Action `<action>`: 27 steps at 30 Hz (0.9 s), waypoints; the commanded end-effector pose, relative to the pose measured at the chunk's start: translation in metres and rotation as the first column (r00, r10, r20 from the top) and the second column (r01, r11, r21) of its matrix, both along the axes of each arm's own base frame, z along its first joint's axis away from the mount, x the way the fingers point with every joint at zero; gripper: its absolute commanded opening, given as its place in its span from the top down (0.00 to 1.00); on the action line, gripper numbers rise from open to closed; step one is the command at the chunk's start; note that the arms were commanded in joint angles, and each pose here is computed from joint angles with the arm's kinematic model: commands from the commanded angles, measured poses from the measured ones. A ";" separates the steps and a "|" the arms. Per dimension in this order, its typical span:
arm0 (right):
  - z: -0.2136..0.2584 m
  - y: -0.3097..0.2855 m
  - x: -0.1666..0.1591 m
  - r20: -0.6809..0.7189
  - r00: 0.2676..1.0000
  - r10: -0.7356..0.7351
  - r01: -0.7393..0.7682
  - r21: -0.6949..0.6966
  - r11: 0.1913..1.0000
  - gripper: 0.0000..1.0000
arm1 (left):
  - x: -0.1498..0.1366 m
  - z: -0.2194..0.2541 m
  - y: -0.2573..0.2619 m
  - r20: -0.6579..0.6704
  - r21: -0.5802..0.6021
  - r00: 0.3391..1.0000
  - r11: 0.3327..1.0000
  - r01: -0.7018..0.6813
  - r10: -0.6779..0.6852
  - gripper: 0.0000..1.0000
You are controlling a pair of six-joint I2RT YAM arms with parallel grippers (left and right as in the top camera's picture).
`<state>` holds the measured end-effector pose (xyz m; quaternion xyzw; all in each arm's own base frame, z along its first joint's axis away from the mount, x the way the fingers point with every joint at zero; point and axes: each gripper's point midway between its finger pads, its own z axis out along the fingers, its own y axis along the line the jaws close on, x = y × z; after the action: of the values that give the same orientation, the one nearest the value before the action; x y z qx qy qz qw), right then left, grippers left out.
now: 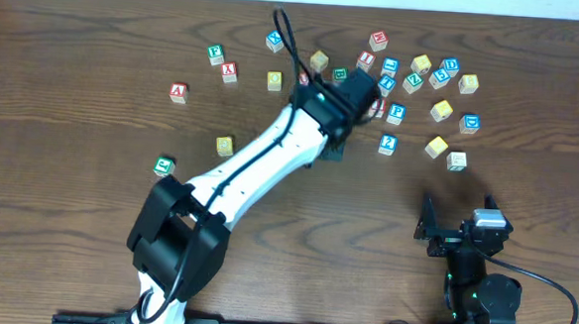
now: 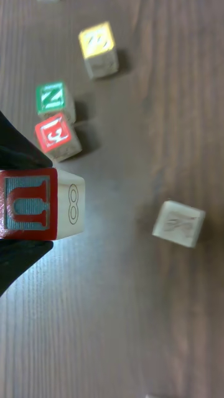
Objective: Spell out NEURIPS
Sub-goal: 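Carry the red U block toward the right of the red E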
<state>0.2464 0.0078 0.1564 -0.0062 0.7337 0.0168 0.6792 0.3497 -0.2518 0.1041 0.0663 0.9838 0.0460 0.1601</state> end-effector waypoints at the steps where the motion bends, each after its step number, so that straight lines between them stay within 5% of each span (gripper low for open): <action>1: 0.000 -0.002 0.000 0.000 1.000 -0.007 0.007 0.013 1.000 0.01 | -0.012 -0.006 0.008 0.010 0.009 0.999 0.999 -0.036 0.036 0.93; 27: 0.000 -0.002 0.000 0.000 1.000 -0.007 0.007 0.013 1.000 0.01 | -0.029 -0.032 0.025 0.061 -0.078 0.982 0.982 -0.174 0.179 0.93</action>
<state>0.2464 0.0078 0.1565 -0.0062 0.7336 0.0168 0.6793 0.3164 -0.2303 0.0674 -0.0166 0.9839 0.0194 0.1767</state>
